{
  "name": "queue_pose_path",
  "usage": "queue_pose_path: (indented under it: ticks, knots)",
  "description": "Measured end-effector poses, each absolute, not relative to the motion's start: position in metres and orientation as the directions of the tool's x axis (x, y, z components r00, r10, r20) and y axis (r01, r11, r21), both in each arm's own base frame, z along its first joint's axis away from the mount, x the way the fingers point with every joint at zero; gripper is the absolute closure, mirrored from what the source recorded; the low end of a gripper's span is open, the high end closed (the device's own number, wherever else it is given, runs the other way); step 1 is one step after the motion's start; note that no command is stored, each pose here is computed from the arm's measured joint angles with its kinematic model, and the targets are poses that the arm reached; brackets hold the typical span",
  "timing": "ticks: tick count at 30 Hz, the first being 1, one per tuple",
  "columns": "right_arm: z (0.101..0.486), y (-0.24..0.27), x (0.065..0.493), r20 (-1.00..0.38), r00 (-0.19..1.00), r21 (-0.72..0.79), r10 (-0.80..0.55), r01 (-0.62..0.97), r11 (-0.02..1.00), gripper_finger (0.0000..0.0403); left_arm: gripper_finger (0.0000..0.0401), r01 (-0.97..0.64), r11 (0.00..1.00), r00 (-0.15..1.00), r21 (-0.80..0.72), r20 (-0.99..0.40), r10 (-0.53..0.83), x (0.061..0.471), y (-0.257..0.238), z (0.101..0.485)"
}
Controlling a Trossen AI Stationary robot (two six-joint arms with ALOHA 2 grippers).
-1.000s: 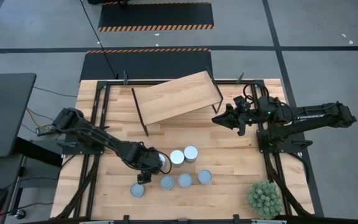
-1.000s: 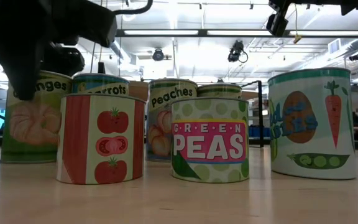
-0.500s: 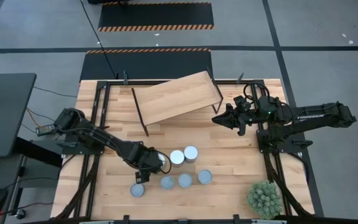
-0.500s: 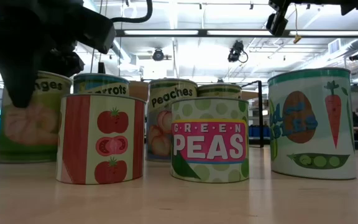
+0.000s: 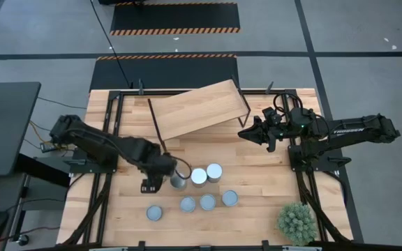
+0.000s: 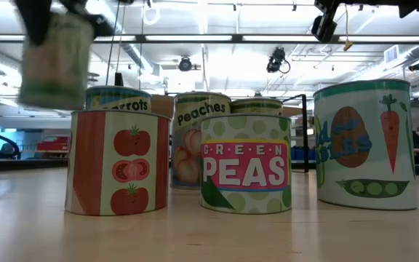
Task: Pick and place cans onto a shelf
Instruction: Put the canned oranges on the shelf
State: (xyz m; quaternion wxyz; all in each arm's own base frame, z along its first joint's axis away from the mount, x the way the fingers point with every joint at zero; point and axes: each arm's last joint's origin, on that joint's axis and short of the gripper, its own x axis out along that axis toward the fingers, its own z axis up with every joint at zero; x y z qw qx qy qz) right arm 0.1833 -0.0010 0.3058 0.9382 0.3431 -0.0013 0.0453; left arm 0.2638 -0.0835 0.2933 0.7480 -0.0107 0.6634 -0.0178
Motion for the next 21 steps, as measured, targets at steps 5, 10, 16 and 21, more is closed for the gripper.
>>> queue_pose_path:
  ticks: [5, 10, 16, 21]
  knots:
    - [0.306, -0.001, 0.183, 0.034, 0.996, 0.641, 0.079, -0.082, 0.763, 0.0342, 0.0091, 0.071, 0.996, 0.186, 0.055, -0.982, 0.041, 0.267, -0.065, 0.328]
    - [0.306, -0.001, 0.183, 0.035, 0.997, 0.638, 0.073, -0.078, 0.766, 0.0342, 0.0091, 0.070, 0.988, 0.262, 0.136, -0.958, 0.113, 0.273, -0.043, 0.350]
    - [0.306, -0.002, 0.183, 0.034, 0.998, 0.639, 0.052, -0.061, 0.767, 0.0342, 0.0091, 0.032, 0.974, 0.300, 0.222, -0.932, 0.203, 0.277, -0.012, 0.363]
    - [0.306, -0.003, 0.183, 0.034, 0.998, 0.639, 0.045, -0.056, 0.767, 0.0341, 0.0090, 0.049, 0.965, 0.284, 0.257, -0.930, 0.233, 0.278, 0.019, 0.363]
